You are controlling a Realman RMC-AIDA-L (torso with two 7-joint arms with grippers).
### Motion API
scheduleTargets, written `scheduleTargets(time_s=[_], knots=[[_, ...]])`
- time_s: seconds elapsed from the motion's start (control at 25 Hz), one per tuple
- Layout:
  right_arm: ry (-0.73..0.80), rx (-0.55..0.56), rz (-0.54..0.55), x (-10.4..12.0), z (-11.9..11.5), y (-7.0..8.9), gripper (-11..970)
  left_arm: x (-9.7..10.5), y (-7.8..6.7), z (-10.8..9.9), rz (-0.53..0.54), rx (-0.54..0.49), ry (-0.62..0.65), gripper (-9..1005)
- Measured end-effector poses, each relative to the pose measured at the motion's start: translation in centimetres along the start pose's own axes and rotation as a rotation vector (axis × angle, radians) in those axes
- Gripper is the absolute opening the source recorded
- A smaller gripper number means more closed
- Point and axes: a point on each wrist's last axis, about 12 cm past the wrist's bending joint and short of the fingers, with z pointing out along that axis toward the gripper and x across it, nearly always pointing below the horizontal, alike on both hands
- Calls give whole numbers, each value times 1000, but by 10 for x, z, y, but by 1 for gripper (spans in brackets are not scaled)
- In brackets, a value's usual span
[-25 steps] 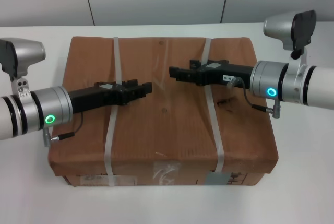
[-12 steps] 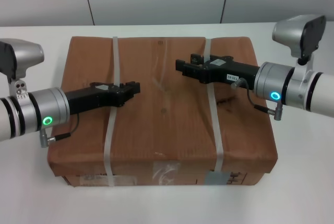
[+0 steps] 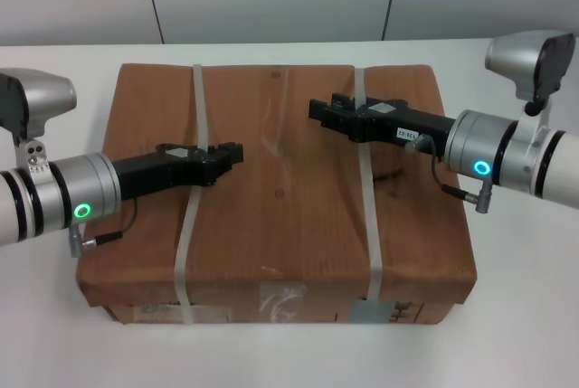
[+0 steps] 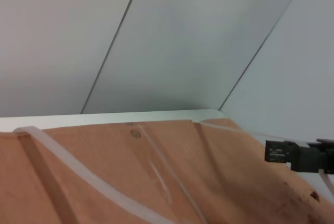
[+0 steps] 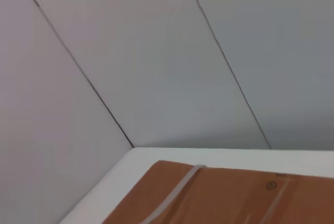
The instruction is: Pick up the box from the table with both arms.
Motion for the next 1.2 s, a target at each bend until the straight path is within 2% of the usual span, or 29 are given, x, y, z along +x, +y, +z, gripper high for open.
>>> scheduleTargets(time_s=[0.2, 0.36, 0.56, 0.6, 0.8, 1.04, 1.2], knots=[[12, -3, 141, 3, -1, 0, 486, 0, 0, -1, -7, 3, -10, 97], [22, 1, 212, 11, -6, -1, 460, 1, 0, -3, -11, 1, -18, 97], [14, 7, 280, 14, -11, -3, 358, 1, 0, -3, -14, 1, -21, 98], [11, 9, 291, 15, -11, -3, 338, 1, 0, -3, -14, 1, -21, 98], [5, 15, 331, 16, -14, -5, 103, 2, 0, -5, -19, 7, -23, 98], [4, 16, 337, 16, -14, -5, 31, 2, 0, -5, -18, 10, -25, 98], [-12, 16, 341, 15, -15, -6, 32, 0, -3, -5, -20, 35, -36, 98]])
